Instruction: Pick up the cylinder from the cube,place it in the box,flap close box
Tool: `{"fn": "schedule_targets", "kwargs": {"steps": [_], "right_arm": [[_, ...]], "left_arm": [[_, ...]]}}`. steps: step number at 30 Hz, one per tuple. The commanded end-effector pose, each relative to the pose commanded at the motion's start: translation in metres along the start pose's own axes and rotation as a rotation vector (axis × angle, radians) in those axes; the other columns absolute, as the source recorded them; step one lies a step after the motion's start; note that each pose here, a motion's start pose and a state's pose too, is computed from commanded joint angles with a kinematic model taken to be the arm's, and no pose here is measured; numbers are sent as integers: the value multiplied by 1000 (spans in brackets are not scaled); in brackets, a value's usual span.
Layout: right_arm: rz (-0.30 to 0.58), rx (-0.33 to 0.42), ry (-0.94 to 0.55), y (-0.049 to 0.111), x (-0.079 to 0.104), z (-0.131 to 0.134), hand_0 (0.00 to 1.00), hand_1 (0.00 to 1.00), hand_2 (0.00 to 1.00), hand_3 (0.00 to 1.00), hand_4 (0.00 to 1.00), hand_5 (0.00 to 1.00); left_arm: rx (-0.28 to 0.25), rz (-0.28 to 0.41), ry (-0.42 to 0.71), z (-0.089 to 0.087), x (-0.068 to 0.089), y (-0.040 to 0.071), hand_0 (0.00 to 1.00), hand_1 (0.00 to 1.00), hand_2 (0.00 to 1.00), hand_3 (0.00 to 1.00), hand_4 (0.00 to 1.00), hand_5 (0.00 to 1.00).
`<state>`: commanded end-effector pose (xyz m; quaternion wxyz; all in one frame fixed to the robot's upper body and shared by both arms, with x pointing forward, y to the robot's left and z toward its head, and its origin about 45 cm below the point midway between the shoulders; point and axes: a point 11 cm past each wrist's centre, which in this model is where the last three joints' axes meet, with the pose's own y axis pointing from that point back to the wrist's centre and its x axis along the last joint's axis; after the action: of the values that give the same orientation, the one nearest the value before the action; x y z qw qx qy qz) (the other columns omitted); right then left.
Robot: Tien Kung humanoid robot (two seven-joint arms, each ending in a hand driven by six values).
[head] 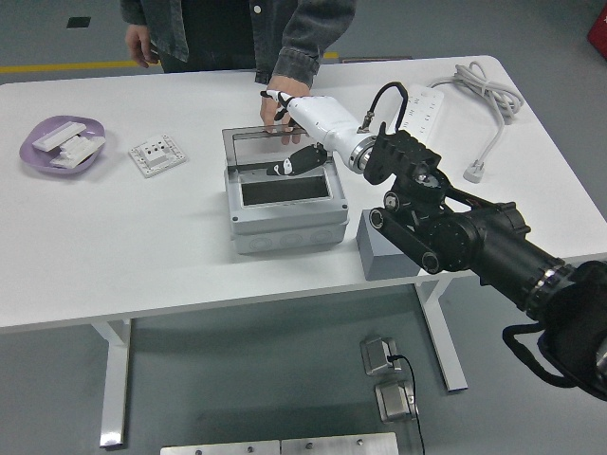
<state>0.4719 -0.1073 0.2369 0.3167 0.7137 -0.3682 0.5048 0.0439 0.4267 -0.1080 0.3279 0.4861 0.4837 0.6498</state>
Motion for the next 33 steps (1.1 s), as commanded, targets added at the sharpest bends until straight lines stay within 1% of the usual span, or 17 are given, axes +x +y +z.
{"fn": "schedule_targets", "kwargs": {"steps": [8,10,16,22,27,33], "right_arm": [[-8,50,35,10,-1,-11,635,648,746,998,964,359],[-14,58,39,13,-3,-12,629,644,743,998,965,371],[-48,56,35,22,-20,-8,628,643,744,998,964,378],[-60,55,33,32,-29,-8,616,635,740,998,959,381],[-54,60,59,40,-29,-18,610,634,739,998,958,384],[-29,56,62,42,-23,-21,605,633,744,998,953,387]], "left_arm": [[4,1,8,-4,1,-1,641,546,521,592,434,64],[5,0,9,-6,1,-1,641,546,521,591,434,66],[7,-6,15,-9,-1,-2,641,547,521,591,436,68],[13,-9,22,-14,-3,-2,642,548,521,591,436,69],[17,-13,25,-17,-5,-2,642,548,521,591,437,73],[17,-13,23,-16,-5,-2,642,547,521,590,437,80]]}}
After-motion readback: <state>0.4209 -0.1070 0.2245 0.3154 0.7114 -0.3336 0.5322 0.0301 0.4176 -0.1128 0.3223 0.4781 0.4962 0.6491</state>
